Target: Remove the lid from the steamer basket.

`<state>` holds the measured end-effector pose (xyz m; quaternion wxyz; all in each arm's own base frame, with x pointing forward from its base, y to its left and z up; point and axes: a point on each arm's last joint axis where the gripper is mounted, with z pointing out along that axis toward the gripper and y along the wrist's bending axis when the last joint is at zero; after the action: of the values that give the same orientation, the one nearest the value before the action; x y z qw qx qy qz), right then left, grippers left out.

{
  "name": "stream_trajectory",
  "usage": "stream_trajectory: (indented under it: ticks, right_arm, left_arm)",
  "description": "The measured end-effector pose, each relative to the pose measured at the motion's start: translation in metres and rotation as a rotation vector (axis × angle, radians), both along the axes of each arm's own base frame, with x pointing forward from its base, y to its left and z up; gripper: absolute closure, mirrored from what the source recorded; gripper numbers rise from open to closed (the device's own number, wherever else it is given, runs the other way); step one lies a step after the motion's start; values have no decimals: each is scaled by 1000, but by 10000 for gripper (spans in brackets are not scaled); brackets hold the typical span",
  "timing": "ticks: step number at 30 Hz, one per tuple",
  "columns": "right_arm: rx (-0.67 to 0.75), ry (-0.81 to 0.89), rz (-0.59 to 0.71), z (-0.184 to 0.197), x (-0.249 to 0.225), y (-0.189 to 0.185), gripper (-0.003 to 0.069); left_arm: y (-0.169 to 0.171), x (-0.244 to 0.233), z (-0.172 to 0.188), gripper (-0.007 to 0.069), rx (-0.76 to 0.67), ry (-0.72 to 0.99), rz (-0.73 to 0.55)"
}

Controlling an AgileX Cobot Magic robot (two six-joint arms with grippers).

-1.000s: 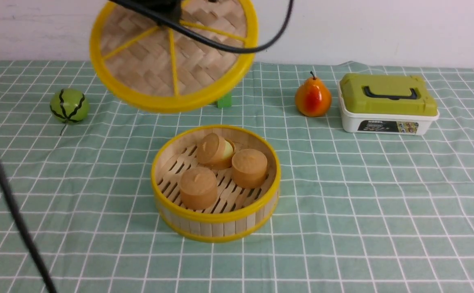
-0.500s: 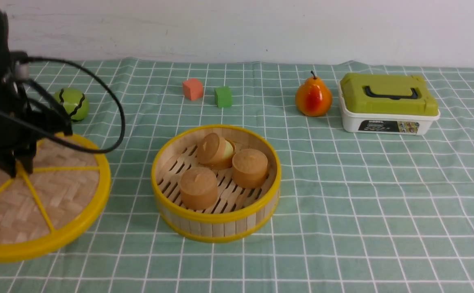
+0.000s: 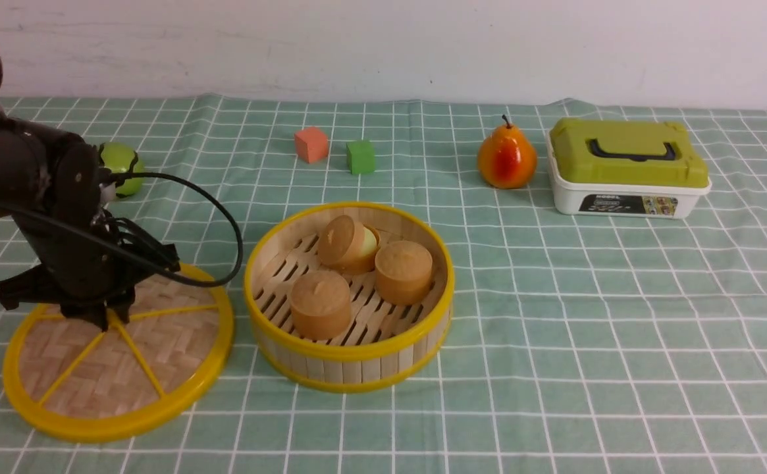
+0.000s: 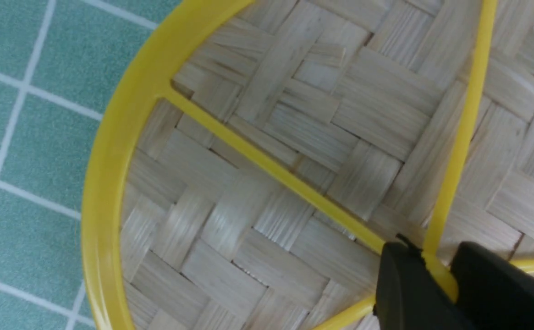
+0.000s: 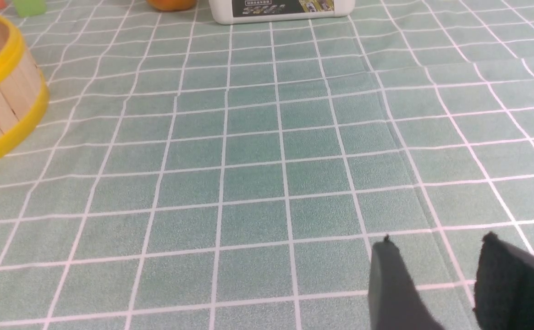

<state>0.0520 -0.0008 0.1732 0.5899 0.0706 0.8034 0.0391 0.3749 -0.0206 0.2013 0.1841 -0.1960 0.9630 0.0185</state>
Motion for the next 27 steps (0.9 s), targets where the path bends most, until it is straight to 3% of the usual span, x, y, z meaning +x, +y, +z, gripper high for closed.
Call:
stream_trajectory:
  ticks: [5,9,12,16,19,23,24,27]
  right_arm:
    - [0,0,0,0,0,0,418]
    - [0,0,0,0,0,0,418]
    - [0,0,0,0,0,0,418]
    - [0,0,0,0,0,0,418]
    - [0,0,0,0,0,0,418]
    - [0,0,0,0,0,0,418]
    - [0,0,0,0,0,0,418]
    - [0,0,0,0,0,0,418]
  left_arm:
    - [0,-2,1,475,-5,14,10]
    - [0,-8,13,351,-20,40,33]
    - [0,-9,40,239,-22,27,47]
    - [0,-15,71,216,-18,32,11]
    - [-2,-23,94,265,-20,38,-51]
    - [-3,-45,120,430,-28,66,-142]
    - [-3,-45,120,438,-27,67,-146]
    - [-2,-66,147,588,-20,4,-199]
